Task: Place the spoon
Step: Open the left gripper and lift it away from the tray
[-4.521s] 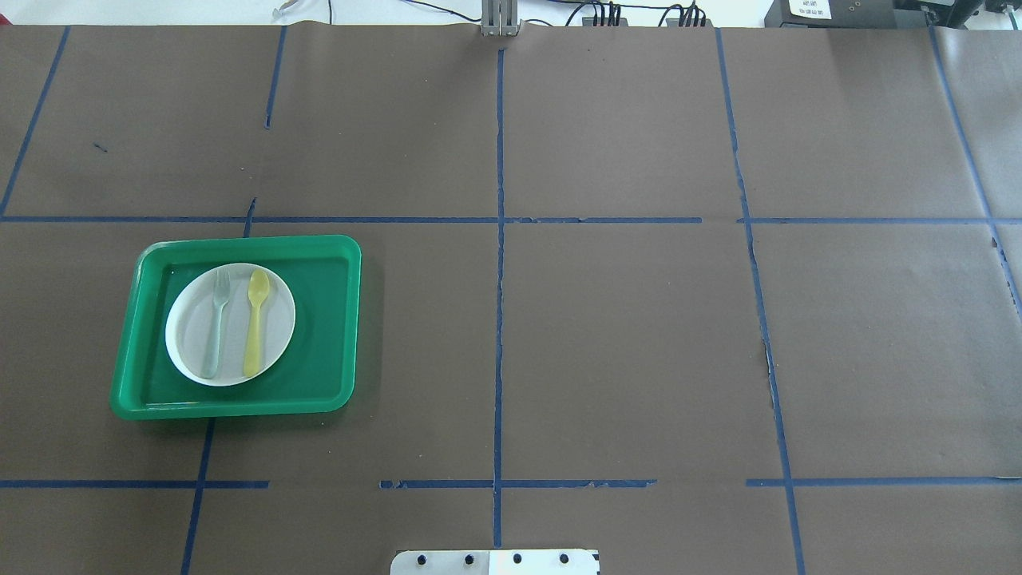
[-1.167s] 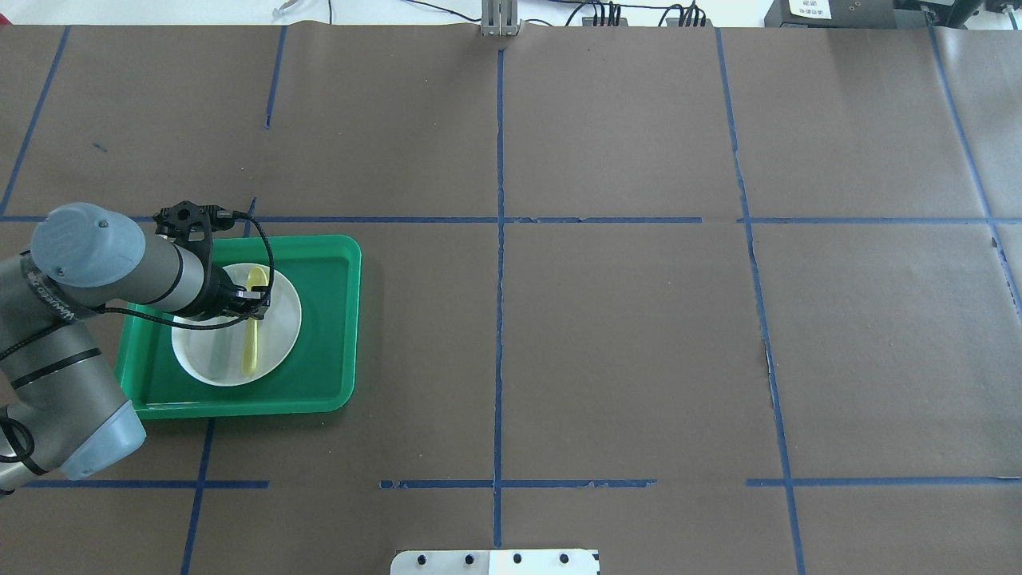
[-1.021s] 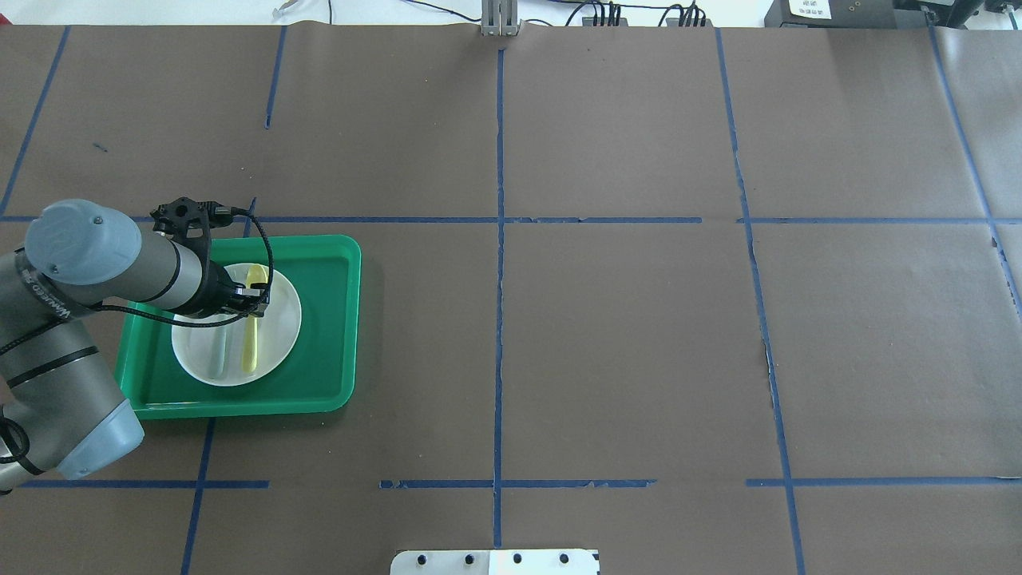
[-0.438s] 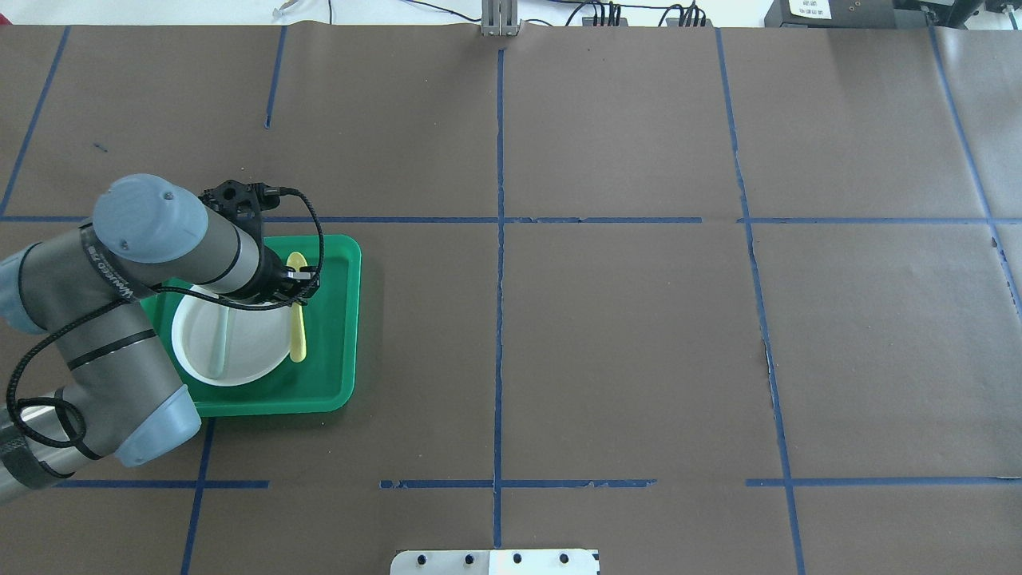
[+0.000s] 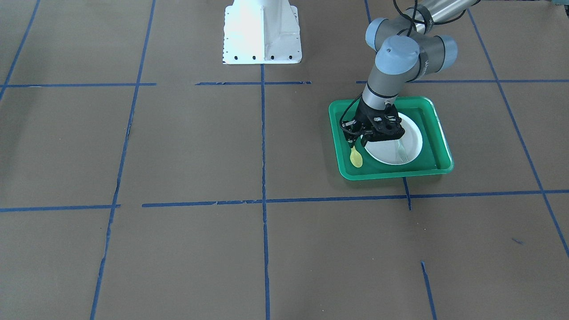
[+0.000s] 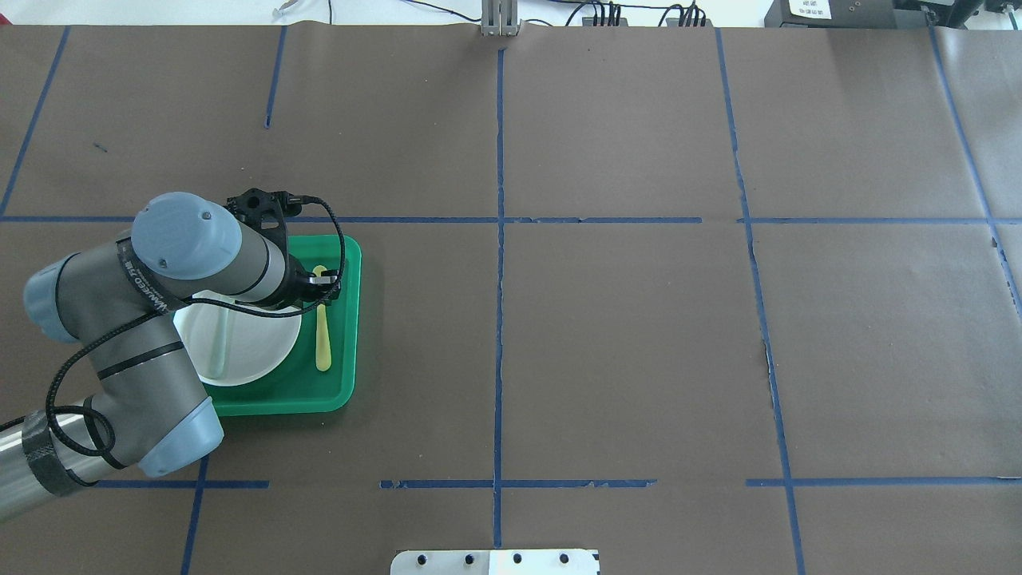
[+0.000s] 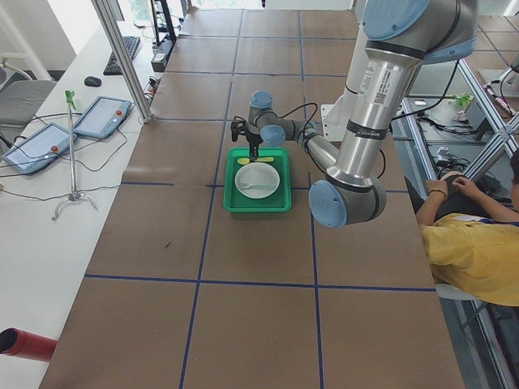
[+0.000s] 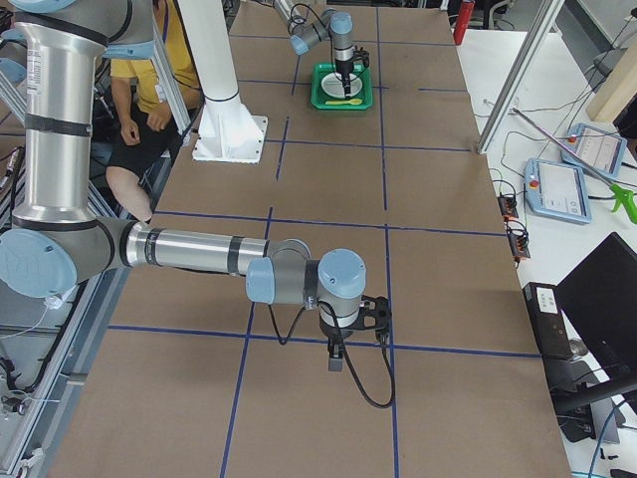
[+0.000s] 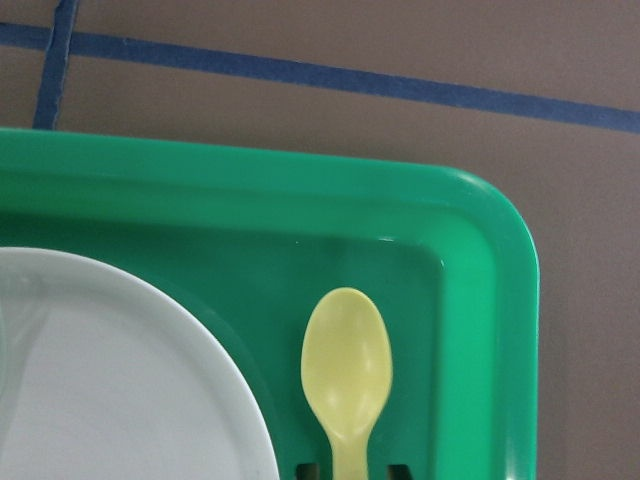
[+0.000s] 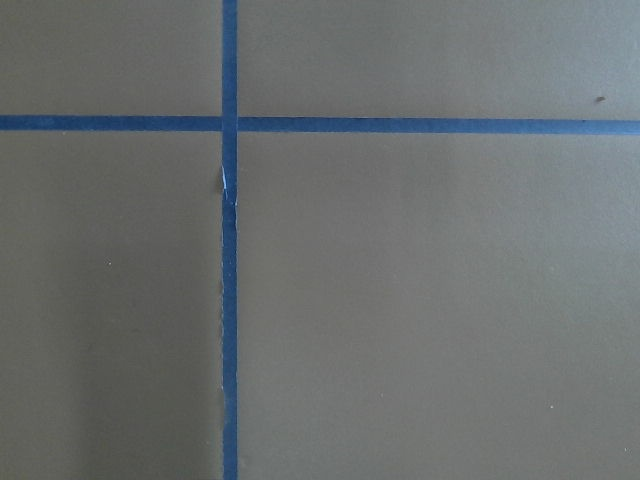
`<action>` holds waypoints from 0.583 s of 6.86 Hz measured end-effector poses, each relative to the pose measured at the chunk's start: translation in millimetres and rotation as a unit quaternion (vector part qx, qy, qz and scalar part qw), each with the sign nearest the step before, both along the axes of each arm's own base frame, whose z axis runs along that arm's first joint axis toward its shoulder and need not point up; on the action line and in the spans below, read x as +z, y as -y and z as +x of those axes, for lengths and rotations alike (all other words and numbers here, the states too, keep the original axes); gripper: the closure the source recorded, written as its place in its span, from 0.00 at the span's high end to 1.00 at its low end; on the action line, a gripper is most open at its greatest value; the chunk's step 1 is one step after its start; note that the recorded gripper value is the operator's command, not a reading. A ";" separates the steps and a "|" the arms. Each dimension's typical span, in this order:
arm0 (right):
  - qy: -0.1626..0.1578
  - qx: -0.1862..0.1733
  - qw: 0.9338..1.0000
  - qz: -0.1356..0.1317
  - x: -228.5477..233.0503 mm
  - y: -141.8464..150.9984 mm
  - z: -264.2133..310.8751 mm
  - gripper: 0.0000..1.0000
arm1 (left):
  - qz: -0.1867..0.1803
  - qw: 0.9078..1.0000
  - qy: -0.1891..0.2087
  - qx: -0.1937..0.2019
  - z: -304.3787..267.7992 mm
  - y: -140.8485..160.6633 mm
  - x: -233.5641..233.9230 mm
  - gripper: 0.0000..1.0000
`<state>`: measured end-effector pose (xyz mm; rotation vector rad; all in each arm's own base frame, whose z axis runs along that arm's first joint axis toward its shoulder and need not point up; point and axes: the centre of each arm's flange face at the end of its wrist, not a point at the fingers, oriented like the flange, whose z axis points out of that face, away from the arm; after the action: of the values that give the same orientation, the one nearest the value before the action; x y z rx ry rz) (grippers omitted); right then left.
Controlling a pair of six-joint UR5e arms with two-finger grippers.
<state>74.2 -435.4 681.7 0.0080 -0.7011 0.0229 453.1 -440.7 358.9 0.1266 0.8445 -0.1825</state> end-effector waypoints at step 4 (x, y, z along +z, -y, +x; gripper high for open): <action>0.000 0.000 1.000 0.000 0.0 0.0 0.0 1.00 | 0.049 0.996 0.025 0.068 -113.0 38.3 31.9 1.00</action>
<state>74.2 -435.4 681.6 0.0081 -0.7011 0.0229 340.1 -479.0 390.8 0.1655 0.8098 -0.0104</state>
